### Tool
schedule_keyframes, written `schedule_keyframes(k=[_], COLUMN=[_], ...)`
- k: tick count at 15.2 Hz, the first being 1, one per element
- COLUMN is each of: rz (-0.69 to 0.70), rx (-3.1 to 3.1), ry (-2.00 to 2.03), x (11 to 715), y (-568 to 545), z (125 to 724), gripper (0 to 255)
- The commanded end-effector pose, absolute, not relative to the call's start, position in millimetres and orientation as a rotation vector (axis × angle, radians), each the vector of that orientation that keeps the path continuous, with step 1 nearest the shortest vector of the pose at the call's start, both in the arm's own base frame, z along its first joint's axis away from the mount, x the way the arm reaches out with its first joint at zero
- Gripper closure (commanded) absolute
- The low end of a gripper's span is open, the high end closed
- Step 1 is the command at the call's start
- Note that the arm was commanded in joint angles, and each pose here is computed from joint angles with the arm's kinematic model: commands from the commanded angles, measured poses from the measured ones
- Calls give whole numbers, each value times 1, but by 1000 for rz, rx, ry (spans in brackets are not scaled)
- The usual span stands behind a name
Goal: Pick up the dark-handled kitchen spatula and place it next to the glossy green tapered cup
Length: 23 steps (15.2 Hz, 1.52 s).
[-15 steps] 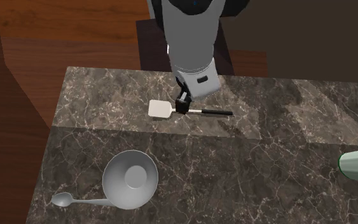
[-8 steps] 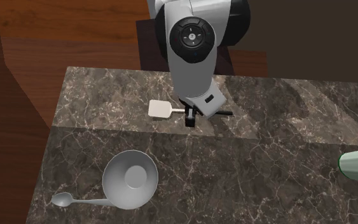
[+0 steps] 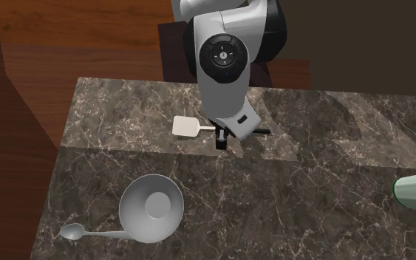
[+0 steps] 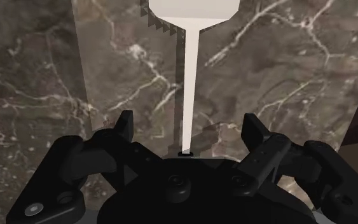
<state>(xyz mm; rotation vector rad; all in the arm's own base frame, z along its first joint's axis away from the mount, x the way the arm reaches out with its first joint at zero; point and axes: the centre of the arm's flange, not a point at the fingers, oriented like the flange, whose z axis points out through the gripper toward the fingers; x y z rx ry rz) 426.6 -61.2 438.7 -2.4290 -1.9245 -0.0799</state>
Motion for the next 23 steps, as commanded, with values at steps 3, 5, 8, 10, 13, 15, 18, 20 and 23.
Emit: schedule_keyframes(k=[3, 5, 8, 10, 13, 15, 18, 20, 23], rz=[-80, -80, -80, -80, -80, -80, -80, -80, -80], rx=[-2429, -2429, -2429, -2429, -2429, -2429, -2429, -2429, -2429], ry=[-1925, -1925, -1925, -1925, -1925, -1925, -1925, -1925, -1925], x=[427, 427, 427, 427, 427, 427, 427, 427, 427], y=[-61, -61, -61, -61, -61, -61, -61, -61, -61], z=[439, 439, 439, 439, 438, 449, 465, 475, 491], gripper=[0, 255, 255, 255, 255, 255, 255, 255, 255])
